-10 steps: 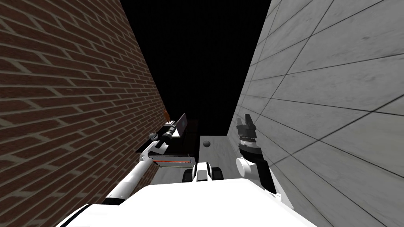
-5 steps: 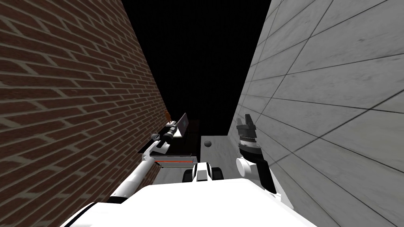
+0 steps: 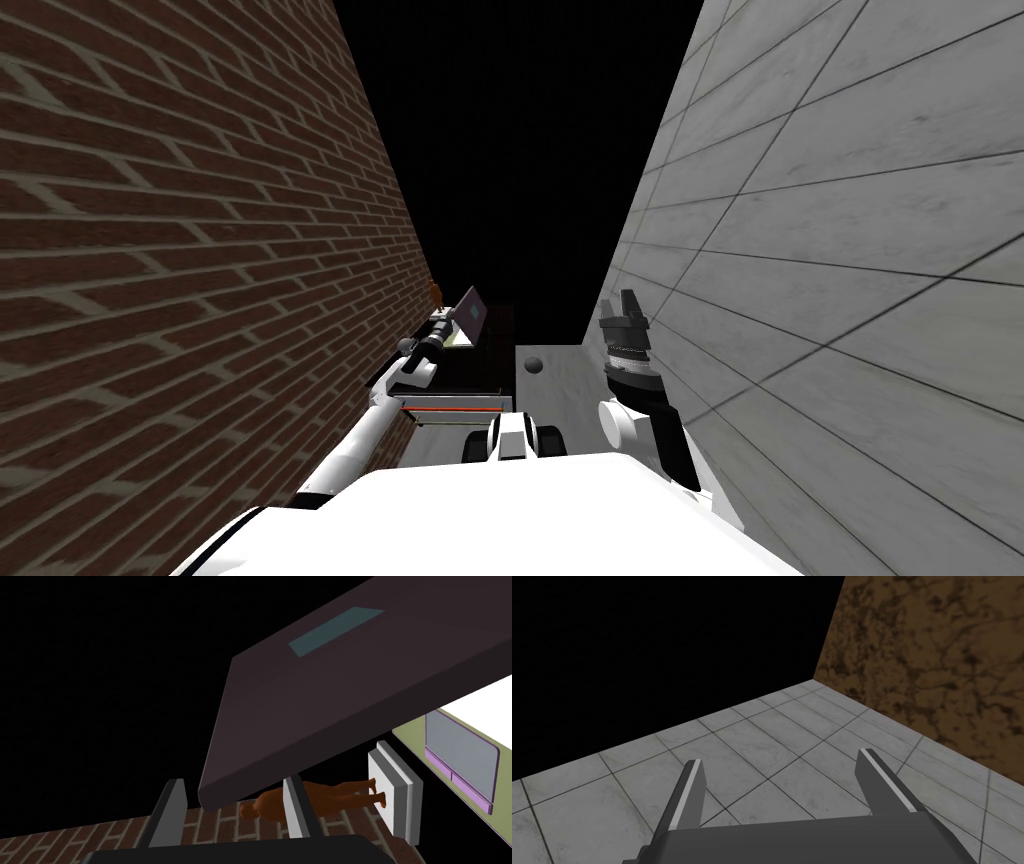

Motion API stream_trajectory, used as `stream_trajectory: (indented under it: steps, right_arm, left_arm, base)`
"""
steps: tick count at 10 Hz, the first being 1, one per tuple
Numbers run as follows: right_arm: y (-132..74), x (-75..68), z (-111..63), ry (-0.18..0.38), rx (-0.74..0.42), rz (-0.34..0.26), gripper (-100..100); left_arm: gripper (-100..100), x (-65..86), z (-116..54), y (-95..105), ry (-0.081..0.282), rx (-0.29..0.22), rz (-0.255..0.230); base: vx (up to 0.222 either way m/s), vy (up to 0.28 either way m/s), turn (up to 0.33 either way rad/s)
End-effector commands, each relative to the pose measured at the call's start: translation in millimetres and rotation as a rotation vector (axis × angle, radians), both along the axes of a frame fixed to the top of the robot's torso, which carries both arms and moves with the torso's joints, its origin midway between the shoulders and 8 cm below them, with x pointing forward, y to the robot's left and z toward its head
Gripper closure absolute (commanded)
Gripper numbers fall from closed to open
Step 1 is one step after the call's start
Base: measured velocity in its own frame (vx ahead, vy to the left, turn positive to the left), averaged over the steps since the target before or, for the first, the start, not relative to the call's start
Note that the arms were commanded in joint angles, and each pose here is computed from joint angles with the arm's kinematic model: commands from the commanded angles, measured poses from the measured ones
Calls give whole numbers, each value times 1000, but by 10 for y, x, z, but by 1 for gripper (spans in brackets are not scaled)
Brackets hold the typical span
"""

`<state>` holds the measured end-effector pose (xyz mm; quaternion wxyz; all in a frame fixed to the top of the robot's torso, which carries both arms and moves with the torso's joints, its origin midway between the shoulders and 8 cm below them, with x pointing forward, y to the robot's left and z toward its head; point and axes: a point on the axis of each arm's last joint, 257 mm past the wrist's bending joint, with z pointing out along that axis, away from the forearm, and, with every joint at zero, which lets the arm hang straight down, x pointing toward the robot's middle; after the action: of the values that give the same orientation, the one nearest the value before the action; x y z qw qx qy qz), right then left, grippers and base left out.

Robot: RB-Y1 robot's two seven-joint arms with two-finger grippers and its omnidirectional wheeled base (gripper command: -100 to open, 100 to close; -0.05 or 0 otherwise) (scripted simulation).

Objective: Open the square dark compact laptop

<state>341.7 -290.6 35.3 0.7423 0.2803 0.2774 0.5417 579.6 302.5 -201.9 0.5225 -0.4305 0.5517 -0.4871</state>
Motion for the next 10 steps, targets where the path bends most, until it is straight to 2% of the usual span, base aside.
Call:
stream_trajectory:
  steps: [1, 8, 9, 10]
  right_arm:
    - [0, 0, 1, 0, 0, 0, 0]
    - [0, 0, 0, 0, 0, 0, 0]
    - [0, 0, 0, 0, 0, 0, 0]
    - [0, 0, 0, 0, 0, 0, 0]
  left_arm:
    - [100, -44, -204, -49, 18, -129, 11]
    - [100, -184, -674, -179, 52, -428, 55]
    - [100, -160, -643, -157, 50, -398, 52]
    - [100, -211, -735, -153, 50, -447, 59]
  base:
    - [21, 174, -73]
    - [7, 137, -48]
    - [8, 59, -13]
    - [13, 42, -70]
